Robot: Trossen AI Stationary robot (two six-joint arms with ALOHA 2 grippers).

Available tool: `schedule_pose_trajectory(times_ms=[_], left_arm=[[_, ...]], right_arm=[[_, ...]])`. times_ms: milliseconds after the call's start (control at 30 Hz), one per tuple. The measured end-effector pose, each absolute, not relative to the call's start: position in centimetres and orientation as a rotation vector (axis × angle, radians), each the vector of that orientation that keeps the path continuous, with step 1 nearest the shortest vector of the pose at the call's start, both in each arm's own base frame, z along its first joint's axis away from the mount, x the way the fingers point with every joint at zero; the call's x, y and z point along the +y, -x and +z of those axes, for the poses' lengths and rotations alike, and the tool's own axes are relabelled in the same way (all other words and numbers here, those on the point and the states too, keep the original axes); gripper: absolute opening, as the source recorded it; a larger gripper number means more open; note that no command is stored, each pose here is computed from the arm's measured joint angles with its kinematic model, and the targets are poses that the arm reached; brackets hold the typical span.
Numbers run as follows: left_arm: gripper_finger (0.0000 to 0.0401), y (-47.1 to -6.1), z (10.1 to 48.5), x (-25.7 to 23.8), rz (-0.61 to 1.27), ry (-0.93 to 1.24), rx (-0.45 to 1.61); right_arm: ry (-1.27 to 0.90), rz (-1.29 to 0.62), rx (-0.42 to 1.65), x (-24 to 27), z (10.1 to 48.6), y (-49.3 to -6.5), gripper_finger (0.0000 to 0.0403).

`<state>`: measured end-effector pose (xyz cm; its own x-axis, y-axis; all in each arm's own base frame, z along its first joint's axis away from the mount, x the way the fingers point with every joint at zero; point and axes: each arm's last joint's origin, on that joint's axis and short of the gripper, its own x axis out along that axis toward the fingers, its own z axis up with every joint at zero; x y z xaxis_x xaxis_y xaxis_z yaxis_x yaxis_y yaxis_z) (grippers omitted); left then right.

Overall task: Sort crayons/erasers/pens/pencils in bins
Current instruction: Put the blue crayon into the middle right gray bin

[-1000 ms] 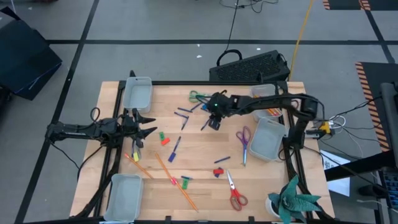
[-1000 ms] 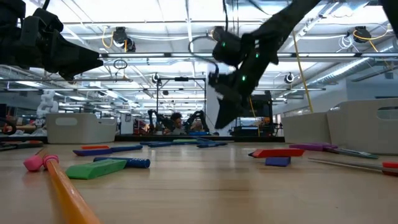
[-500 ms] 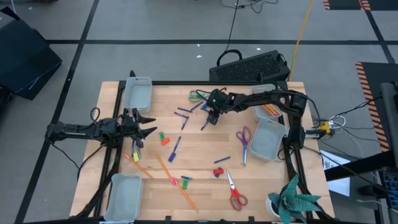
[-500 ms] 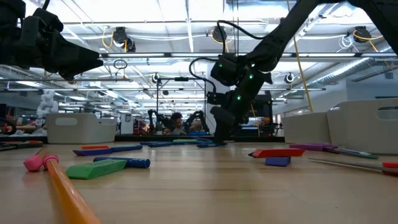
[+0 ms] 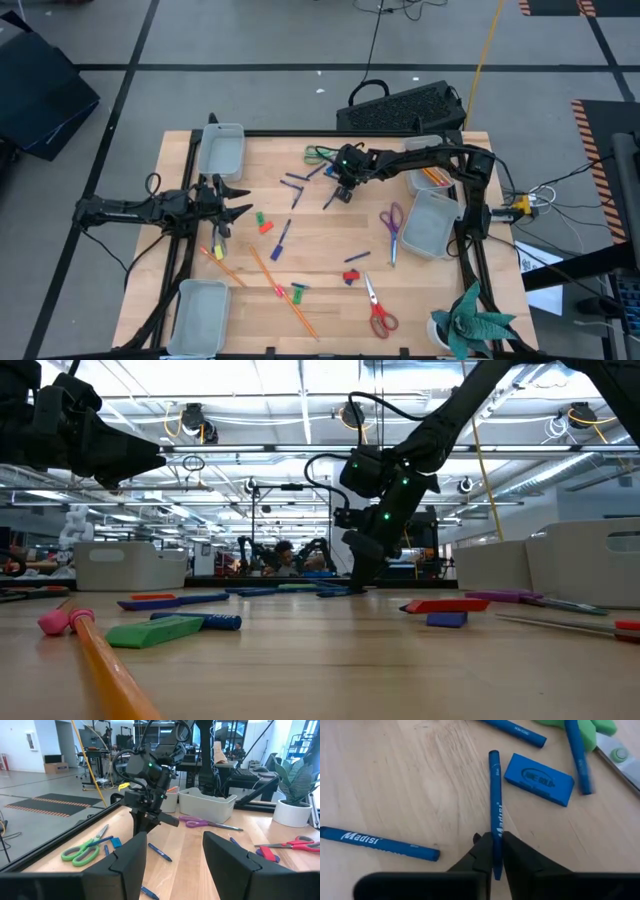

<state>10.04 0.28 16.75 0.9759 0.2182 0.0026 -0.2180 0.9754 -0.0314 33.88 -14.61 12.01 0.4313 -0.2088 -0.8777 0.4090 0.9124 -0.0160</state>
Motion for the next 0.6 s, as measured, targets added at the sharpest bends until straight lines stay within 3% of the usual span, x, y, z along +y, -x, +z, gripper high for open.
schedule_pose_trajectory(times_ms=[400, 600], left_arm=[[0.0198, -10.0, 16.7, 0.3, 0.220, 0.031, -0.006], [0.0198, -10.0, 16.8, 0.3, 0.220, 0.031, -0.006]], right_arm=[[-0.170, -0.346, 1.065, -13.3, 12.6, -34.1, 0.0021], [-0.134, -0.298, 0.973, -11.0, 15.8, -34.5, 0.0021]])
